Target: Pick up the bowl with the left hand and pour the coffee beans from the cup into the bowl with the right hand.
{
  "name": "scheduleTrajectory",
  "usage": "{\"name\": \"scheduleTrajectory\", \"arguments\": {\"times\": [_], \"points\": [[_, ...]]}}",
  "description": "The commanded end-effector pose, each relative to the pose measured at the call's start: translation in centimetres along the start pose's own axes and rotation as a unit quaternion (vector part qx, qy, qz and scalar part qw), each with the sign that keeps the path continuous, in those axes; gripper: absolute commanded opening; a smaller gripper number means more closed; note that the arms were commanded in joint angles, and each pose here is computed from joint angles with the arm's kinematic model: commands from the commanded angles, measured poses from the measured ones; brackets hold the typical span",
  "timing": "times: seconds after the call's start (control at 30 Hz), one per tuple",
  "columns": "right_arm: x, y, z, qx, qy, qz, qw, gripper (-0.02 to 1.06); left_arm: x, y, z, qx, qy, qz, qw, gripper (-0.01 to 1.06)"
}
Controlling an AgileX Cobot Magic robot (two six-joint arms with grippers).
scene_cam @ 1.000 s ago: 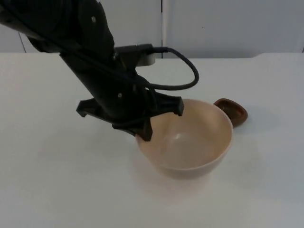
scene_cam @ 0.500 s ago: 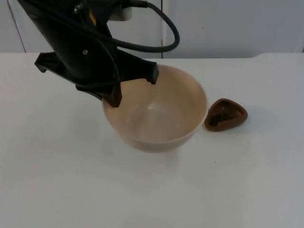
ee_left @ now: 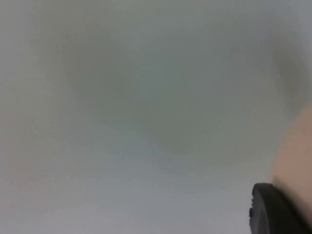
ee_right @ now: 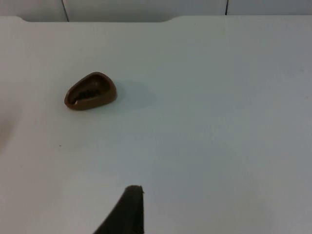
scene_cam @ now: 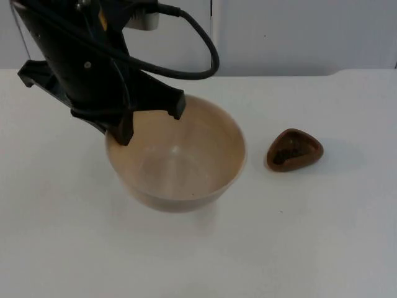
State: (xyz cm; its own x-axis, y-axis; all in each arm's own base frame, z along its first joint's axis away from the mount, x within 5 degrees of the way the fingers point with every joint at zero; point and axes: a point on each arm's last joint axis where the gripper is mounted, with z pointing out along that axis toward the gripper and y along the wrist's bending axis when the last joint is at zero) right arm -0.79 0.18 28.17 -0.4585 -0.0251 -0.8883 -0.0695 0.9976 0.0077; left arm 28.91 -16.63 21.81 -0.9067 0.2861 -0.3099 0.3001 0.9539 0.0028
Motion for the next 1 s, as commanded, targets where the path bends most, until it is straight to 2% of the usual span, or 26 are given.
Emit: {"name": "scheduleTrajectory", "arguments": {"times": [0.0, 0.13, 0.33, 0.77, 0.87, 0.97], "points": [[0.1, 0.0, 0.1, 0.0, -0.001, 0.003, 1.0, 1.05, 0.0, -0.1, -0.3, 0.002, -0.001, -0.014, 1.0, 0.0], [0.1, 0.0, 0.1, 0.0, -0.001, 0.003, 1.0, 1.05, 0.0, -0.1, -0.3, 0.0, 0.003, -0.025, 1.0, 0.0], [0.1, 0.0, 0.1, 0.0, -0.001, 0.005, 1.0, 1.05, 0.0, 0.5, -0.3, -0.031, 0.002, -0.055, 0.998, 0.0], [0.0, 0.0, 0.2, 0.0, 0.001, 0.004, 1.0, 1.05, 0.2, 0.5, -0.3, -0.03, 0.008, -0.066, 0.997, 0.0], [-0.9, 0.0, 1.1, 0.0, 0.029, 0.005, 0.9996, 1.05, 0.2, 0.5, -0.3, -0.03, 0.009, -0.067, 0.997, 0.0], [-2.0, 0.0, 1.7, 0.001, 0.032, 0.006, 0.9995, 1.05, 0.2, 0.5, -0.3, -0.031, 0.009, -0.067, 0.997, 0.0]]}}
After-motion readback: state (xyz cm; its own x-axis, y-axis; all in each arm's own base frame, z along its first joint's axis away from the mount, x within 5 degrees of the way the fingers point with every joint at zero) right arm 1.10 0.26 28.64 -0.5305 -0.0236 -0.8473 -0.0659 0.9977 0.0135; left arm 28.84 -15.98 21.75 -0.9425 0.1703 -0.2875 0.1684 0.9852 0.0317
